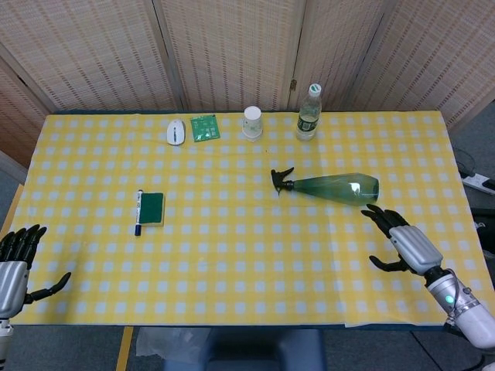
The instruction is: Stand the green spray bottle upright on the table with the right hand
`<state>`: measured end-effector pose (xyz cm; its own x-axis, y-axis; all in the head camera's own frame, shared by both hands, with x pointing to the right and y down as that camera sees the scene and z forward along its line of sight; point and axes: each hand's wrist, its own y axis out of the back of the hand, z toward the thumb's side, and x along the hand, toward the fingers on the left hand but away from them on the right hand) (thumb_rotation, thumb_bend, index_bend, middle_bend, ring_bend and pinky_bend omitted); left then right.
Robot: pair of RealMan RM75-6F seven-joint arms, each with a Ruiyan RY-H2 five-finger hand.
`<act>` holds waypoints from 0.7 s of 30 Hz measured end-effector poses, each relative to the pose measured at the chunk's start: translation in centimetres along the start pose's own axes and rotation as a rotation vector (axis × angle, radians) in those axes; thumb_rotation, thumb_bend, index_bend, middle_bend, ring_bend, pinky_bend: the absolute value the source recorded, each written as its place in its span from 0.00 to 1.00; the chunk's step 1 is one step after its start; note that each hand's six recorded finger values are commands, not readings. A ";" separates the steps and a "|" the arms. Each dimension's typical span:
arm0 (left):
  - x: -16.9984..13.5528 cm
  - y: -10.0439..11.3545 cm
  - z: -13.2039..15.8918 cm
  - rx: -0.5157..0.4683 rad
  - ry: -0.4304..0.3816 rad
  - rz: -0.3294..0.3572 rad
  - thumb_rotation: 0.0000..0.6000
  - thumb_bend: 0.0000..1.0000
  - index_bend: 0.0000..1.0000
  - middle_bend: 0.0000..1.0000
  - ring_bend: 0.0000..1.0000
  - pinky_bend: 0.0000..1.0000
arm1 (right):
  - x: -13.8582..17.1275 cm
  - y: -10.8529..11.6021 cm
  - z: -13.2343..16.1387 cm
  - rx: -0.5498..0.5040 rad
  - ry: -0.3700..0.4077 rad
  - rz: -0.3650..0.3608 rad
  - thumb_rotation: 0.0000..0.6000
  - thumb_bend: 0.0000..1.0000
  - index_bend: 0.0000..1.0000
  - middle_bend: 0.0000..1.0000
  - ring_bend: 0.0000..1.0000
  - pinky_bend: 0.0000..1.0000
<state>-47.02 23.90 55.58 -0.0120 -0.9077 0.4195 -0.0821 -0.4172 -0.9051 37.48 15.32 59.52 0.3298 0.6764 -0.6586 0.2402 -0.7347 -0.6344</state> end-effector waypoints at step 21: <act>-1.3 1.7 0.0 -0.084 -0.043 0.033 0.42 0.25 0.00 0.10 0.02 0.00 | -16.8 4.2 4.7 0.182 -0.212 -0.052 1.00 0.37 0.10 0.16 0.17 0.02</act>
<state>-47.13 24.38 53.44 0.0264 -0.9226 0.3848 -0.1662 -0.3836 -0.9084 28.68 1.11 65.99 0.1187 0.7226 -0.6810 0.0780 -0.6905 -0.7191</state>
